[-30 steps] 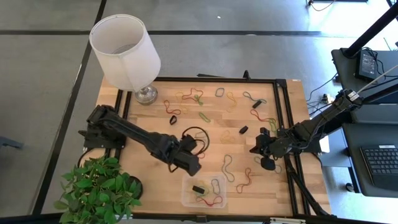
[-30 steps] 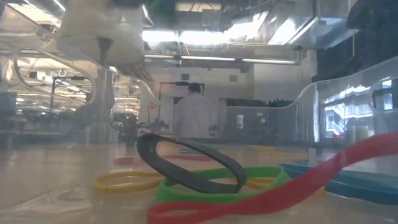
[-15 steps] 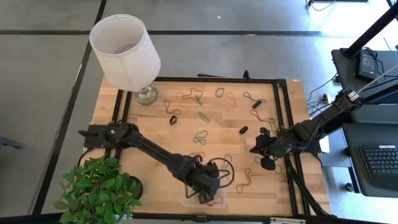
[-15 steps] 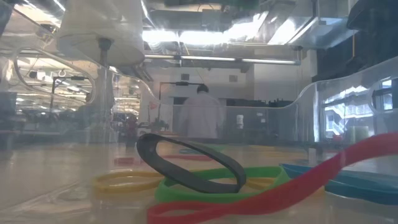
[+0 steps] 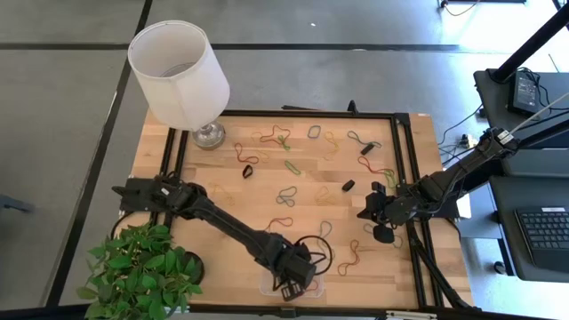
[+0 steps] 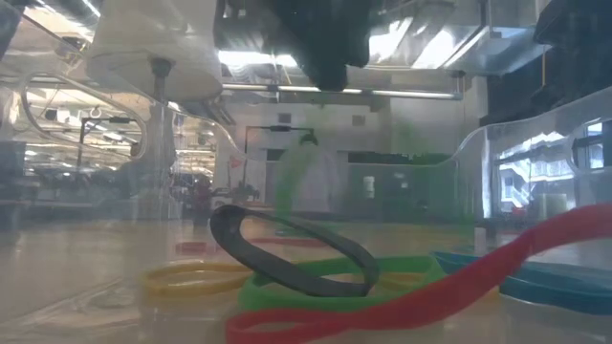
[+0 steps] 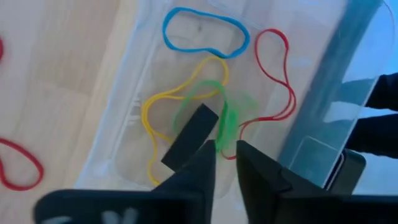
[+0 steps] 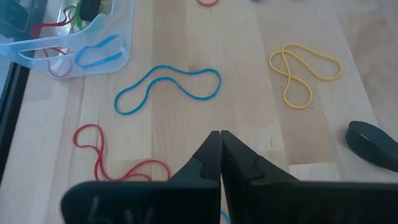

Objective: Pick and place rubber bands into bin
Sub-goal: Put the green rubber band into the transparent bin, then put the blue rubber band into the transparent bin

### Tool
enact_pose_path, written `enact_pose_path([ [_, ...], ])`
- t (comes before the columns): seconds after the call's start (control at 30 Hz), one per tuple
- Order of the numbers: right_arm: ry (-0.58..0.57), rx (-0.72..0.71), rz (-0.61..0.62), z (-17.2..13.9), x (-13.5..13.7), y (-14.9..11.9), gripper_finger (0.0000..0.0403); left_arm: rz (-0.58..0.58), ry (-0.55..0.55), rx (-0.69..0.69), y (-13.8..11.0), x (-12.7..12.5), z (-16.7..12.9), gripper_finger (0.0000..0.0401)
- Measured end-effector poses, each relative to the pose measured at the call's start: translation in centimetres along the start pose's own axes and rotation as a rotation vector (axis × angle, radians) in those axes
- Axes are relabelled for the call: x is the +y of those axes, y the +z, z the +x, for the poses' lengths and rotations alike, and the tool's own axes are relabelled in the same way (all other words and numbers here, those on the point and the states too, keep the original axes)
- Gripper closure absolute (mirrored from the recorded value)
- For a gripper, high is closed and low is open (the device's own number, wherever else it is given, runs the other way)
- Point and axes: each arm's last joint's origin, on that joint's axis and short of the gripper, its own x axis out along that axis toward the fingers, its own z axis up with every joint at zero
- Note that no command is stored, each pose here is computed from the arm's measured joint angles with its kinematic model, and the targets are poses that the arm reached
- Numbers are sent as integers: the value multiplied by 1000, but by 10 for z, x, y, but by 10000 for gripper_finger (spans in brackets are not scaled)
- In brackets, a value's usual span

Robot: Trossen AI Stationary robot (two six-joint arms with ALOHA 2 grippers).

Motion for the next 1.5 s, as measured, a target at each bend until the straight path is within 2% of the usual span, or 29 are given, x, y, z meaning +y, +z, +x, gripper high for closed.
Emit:
enact_pose_path([
  [0.17, 0, 0, 0, 0, 0, 0, 399, 0, 12, 7, -1, 1, 0, 294],
  [0.3, 0, -1, 1, 0, 0, 0, 399, -41, 40, -1, 0, 5, -7, 290],
  [0.43, 8, -12, 10, 0, 1, 1, 399, -69, 118, -13, -2, 14, -23, 330],
  [0.53, 23, -35, 19, 0, 2, 4, 399, 38, 154, -39, -3, 16, -31, 386],
  [0.7, 65, -96, 46, 0, 7, 10, 401, 180, 229, -62, -4, 26, -38, 399],
  [0.87, 48, -66, 108, 1, 13, 19, 401, 261, 272, -17, -10, 55, -33, 399],
  [0.97, 14, -19, 154, 4, 18, 25, 401, 284, 230, -66, -19, 76, -37, 399],
  [1.13, -90, 101, 221, 13, 28, 35, 402, 253, 159, -177, -49, 127, -52, 399],
  [1.3, -206, 284, 364, 27, 31, 47, 400, 202, 95, -296, -85, 181, -72, 399],
  [1.5, -315, 536, 436, 46, 26, 42, 380, 162, 66, -445, -118, 232, -89, 399],
])
